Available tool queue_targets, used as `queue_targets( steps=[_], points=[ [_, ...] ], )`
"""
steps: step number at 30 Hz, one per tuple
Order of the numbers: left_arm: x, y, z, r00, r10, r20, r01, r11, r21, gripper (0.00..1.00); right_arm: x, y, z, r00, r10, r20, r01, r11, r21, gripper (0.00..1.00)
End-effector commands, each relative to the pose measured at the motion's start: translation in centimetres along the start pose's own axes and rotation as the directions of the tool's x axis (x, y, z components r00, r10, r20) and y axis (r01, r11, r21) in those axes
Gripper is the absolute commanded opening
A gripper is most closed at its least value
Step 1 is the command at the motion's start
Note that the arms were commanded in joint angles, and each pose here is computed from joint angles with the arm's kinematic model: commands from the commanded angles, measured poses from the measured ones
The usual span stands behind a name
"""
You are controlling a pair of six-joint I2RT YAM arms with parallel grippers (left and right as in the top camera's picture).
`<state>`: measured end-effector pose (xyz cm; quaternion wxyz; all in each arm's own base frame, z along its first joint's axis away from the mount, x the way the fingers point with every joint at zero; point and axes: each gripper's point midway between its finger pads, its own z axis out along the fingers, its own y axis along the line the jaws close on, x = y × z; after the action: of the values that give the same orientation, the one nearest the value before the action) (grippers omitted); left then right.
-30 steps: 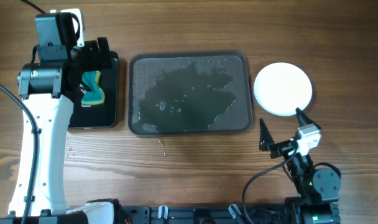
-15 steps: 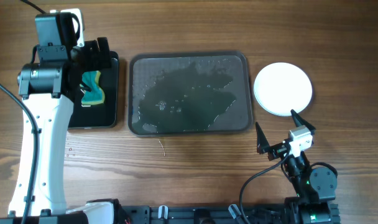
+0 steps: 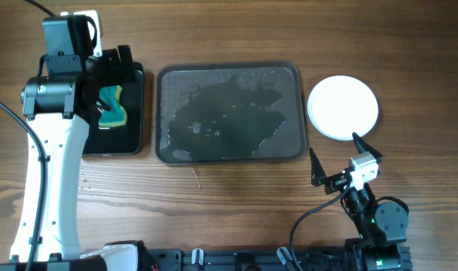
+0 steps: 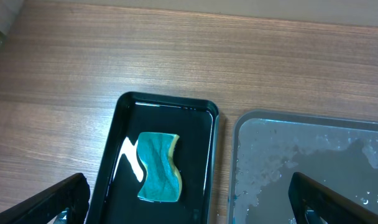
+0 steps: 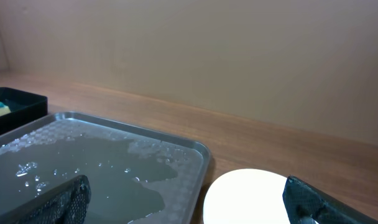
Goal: Clean dirty plates on tray and stack at the side
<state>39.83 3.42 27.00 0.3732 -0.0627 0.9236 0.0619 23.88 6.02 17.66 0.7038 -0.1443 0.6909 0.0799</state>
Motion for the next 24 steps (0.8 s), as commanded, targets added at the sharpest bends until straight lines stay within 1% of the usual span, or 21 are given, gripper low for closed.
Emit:
queue_targets(
  steps=[1, 7, 12, 16, 19, 22, 24],
  points=[
    [0.0, -0.1, 0.2, 1.000, 0.004, -0.002, -0.004, 1.000, -0.005, 1.00, -0.4, 0.4, -0.1, 1.000, -0.017, 0.021, 0.018, 1.000, -0.022, 1.00],
    [-0.8, 0.2, -2.2, 0.998, 0.004, 0.056, -0.003, 1.000, -0.010, 1.00, -0.4, 0.4, -0.1, 1.000, -0.017, 0.021, 0.018, 1.000, -0.022, 1.00],
    [-1.8, 0.0, -6.8, 0.986, 0.001, 0.168, -0.003, 1.000, 0.014, 1.00, -0.4, 0.4, -0.1, 1.000, -0.017, 0.021, 0.018, 1.000, -0.022, 1.00],
    [-1.0, 0.7, -10.2, 0.964, -0.022, 0.267, 0.015, 1.000, 0.026, 1.00, -0.4, 0.4, -0.1, 1.000, -0.017, 0.021, 0.018, 1.000, -0.022, 1.00],
    [-0.2, 0.4, -11.8, 0.923, -0.045, 0.383, 0.019, 0.997, 0.071, 1.00, -0.4, 0.4, -0.1, 1.000, -0.017, 0.021, 0.018, 1.000, -0.022, 1.00],
    [2.3, -0.8, -12.7, 0.848, -0.074, 0.524, -0.015, 0.986, 0.164, 1.00, -0.4, 0.4, -0.1, 1.000, -0.017, 0.021, 0.018, 1.000, -0.022, 1.00],
    [3.8, -1.5, -12.7, 0.811, -0.087, 0.579, -0.040, 0.979, 0.202, 1.00, -0.4, 0.4, -0.1, 1.000, -0.017, 0.021, 0.018, 1.000, -0.022, 1.00]
  ],
)
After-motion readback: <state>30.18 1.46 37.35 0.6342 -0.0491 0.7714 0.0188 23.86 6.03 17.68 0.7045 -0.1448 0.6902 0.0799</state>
